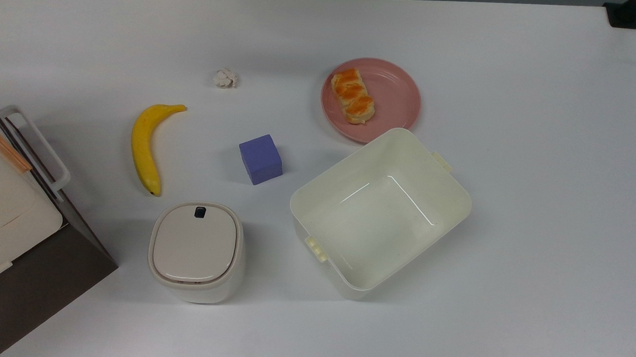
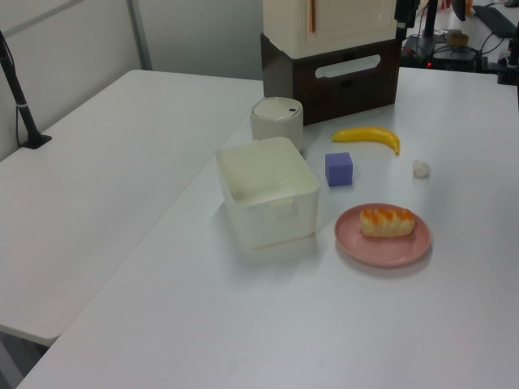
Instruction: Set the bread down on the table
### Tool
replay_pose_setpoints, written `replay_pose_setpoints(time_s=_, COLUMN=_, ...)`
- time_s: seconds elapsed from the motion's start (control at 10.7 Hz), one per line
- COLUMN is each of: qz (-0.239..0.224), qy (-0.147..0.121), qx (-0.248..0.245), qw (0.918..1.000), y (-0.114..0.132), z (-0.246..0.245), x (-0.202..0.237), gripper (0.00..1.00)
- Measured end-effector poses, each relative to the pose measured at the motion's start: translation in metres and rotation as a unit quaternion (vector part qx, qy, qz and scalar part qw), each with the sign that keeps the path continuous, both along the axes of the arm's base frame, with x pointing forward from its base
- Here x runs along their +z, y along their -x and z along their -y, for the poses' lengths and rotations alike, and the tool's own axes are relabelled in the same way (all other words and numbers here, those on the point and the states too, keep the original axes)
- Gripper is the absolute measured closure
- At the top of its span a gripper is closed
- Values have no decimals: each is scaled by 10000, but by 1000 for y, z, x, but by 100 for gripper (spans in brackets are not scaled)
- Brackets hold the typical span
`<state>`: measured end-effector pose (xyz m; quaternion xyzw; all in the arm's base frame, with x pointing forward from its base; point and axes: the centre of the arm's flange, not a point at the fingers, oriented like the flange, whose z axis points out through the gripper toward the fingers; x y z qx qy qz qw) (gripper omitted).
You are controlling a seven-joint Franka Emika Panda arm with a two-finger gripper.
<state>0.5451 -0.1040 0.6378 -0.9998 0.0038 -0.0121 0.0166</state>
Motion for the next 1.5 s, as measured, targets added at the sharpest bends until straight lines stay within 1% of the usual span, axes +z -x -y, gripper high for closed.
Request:
replay_pose_setpoints(time_s=0.09, qz=-11, qy=-2, qx=-2, qw=10000, y=-1, z=0, x=-1, gripper=0)
replay_pose_setpoints(time_s=0.19, qz=47, qy=3, qx=-272, qw=9996, y=-2, z=0, x=0, gripper=0)
replay_pose_setpoints(time_s=0.28, qz=105, qy=7, qx=-437, qw=9990, y=-4, z=0, x=1, gripper=0)
replay_pose_setpoints(time_s=0.37, qz=110, qy=7, qx=-480, qw=9988, y=-4, z=-1, x=1, gripper=0)
replay_pose_setpoints(time_s=1.12, qz=109, qy=11, qx=-270, qw=9996, y=-6, z=-9, x=1, gripper=0)
replay_pose_setpoints(time_s=1.5, qz=69, qy=42, qx=-49, qw=10000, y=-9, z=-11, x=-4, gripper=0)
